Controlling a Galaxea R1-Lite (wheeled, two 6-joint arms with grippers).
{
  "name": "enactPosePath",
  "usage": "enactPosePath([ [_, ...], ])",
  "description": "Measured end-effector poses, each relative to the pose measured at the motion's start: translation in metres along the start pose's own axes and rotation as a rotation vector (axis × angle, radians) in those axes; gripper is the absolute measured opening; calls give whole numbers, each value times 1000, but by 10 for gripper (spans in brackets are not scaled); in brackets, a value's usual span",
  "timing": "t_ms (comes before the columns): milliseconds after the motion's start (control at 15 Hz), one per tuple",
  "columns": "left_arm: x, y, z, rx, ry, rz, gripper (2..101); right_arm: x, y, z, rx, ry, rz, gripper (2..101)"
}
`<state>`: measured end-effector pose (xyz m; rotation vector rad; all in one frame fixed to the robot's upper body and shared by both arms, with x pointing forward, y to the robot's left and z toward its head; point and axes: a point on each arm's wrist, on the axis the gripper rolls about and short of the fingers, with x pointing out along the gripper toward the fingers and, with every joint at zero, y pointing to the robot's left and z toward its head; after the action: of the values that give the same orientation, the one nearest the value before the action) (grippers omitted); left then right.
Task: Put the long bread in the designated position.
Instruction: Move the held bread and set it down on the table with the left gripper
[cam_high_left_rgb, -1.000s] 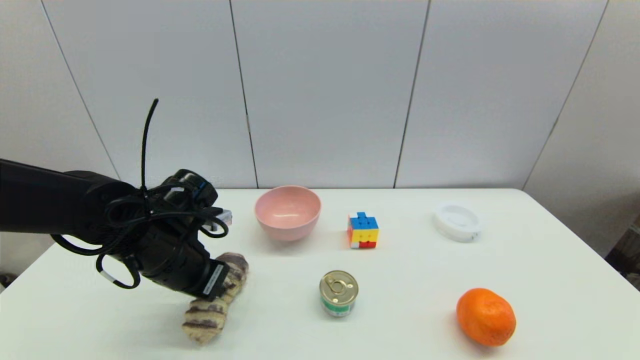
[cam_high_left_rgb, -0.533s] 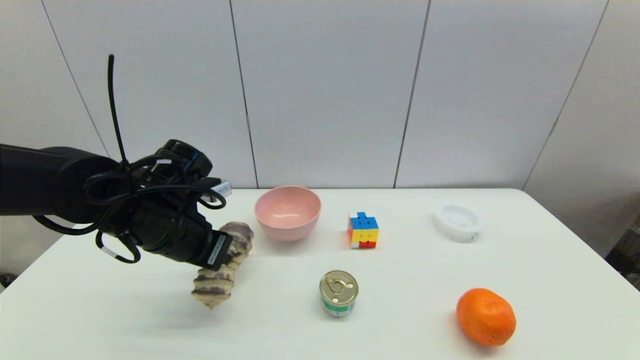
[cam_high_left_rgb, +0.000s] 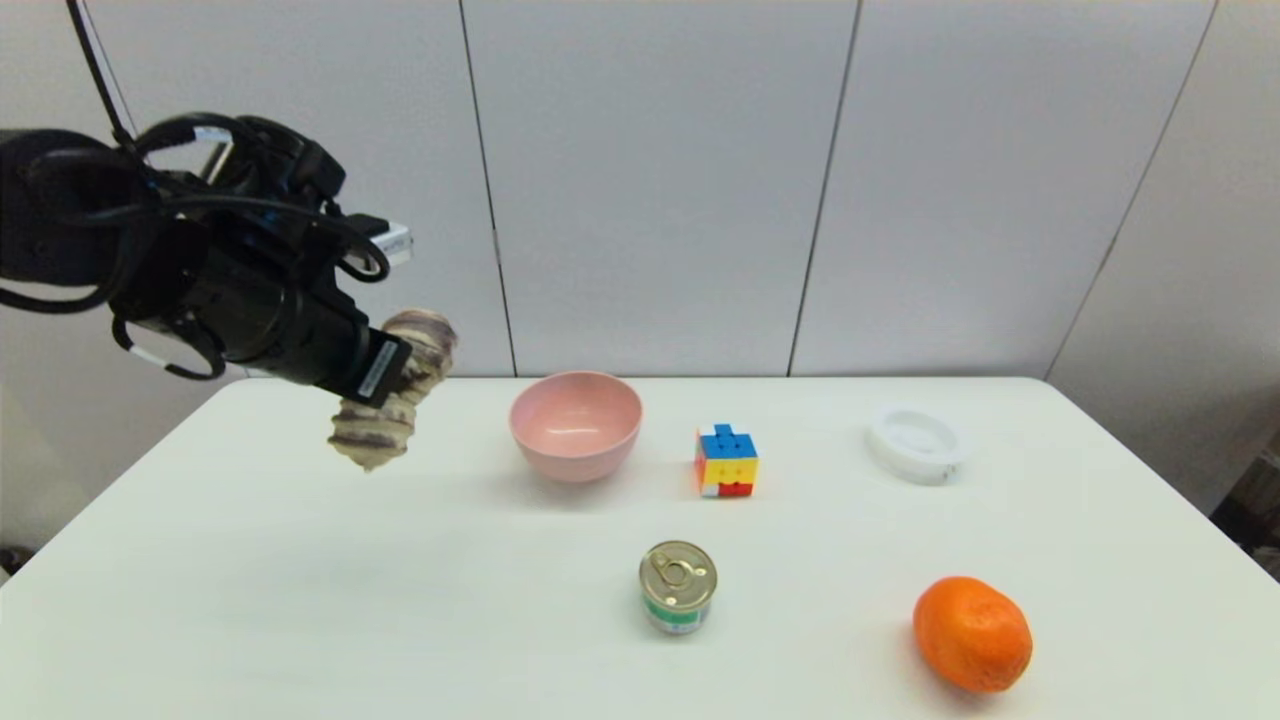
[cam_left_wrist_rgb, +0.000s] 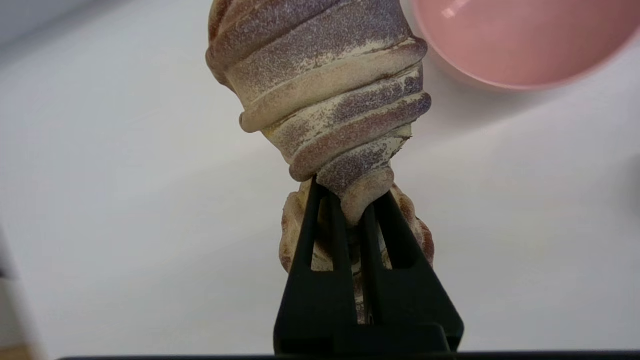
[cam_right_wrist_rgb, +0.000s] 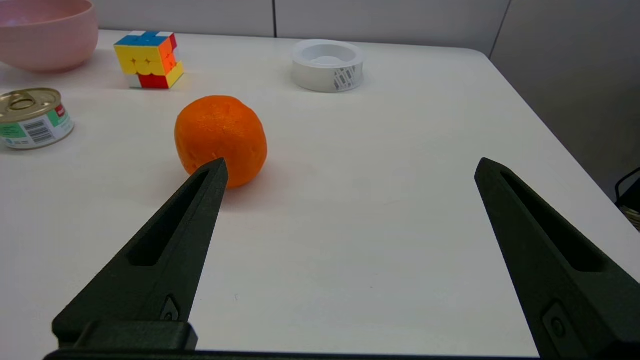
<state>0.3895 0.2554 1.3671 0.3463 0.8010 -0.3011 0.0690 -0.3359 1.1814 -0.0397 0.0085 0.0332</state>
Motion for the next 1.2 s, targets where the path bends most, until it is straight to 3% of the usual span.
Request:
enactPosePath([
  [267, -1, 34, 25, 343, -45, 41, 72, 0, 0, 0, -1, 0, 2, 980],
  [667, 35, 46, 46, 771, -181, -87, 72, 0, 0, 0, -1, 0, 1, 980],
  [933, 61, 45, 54, 986, -324, -164, 72, 0, 0, 0, 0, 0, 2, 979],
  [1200, 77, 45, 55, 1102, -414, -207, 72, 0, 0, 0, -1, 0, 1, 980],
])
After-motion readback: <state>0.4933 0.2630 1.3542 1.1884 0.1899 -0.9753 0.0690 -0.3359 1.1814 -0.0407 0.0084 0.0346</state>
